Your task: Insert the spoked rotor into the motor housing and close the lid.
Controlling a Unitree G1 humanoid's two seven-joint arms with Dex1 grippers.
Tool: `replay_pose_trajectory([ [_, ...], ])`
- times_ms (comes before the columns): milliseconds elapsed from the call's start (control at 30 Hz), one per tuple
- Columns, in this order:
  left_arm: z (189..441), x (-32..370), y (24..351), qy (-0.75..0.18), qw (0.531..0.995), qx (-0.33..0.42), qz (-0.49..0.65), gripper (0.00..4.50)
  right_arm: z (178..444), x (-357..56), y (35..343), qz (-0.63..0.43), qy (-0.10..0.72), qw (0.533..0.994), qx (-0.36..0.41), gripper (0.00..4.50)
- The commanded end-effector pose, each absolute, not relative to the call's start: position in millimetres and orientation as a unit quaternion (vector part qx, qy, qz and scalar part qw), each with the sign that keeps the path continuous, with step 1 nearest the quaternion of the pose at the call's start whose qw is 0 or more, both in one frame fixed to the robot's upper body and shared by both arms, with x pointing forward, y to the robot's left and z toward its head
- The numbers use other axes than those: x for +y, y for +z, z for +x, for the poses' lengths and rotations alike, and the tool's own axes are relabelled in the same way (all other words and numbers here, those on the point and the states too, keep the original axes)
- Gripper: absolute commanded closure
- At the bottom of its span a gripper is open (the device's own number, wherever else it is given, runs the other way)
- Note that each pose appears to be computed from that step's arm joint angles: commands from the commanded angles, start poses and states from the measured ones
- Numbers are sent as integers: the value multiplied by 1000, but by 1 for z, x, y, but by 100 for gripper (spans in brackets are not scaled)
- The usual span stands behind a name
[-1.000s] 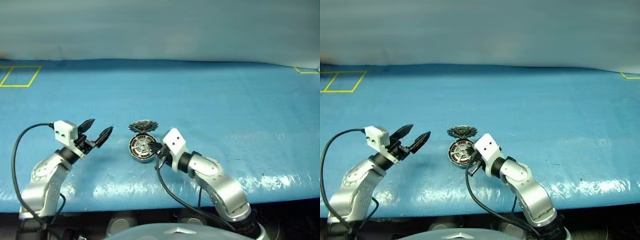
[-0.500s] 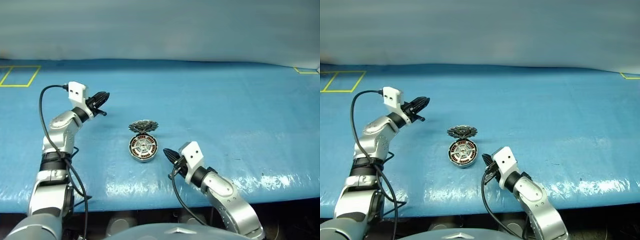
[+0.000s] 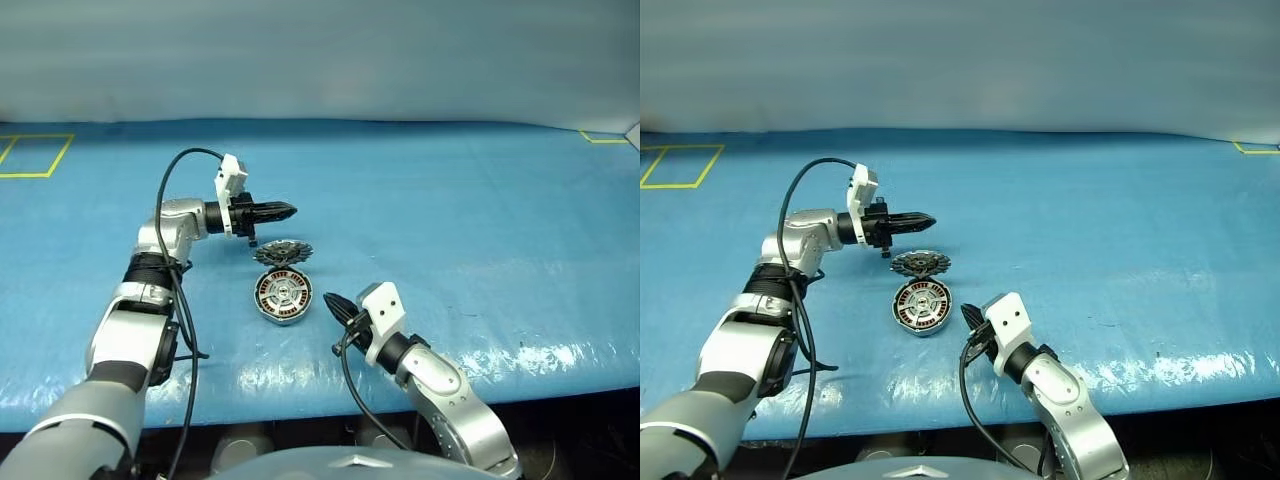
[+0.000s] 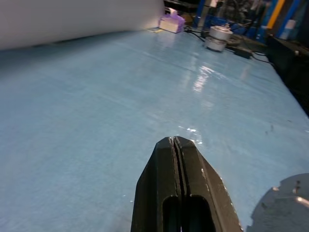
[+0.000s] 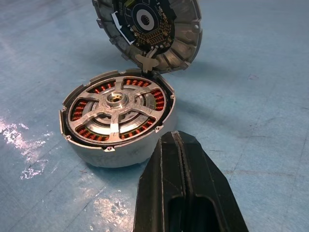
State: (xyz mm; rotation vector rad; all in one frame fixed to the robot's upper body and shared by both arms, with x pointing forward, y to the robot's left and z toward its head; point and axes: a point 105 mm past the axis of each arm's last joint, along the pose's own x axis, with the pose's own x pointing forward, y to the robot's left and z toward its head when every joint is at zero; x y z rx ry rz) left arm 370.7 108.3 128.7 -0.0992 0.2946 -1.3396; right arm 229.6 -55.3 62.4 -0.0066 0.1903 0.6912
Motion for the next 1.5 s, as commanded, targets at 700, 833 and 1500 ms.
replay_pose_trajectory([
  [700,277,102,77,-732,608,306,-42,447,235,-61,57,-15,307,946,102,450],
  [833,267,111,67,-718,619,318,-32,447,240,-66,59,-3,283,953,110,450],
  [1500,214,79,110,-490,870,-41,-43,450,273,-38,122,-74,371,925,47,124],
])
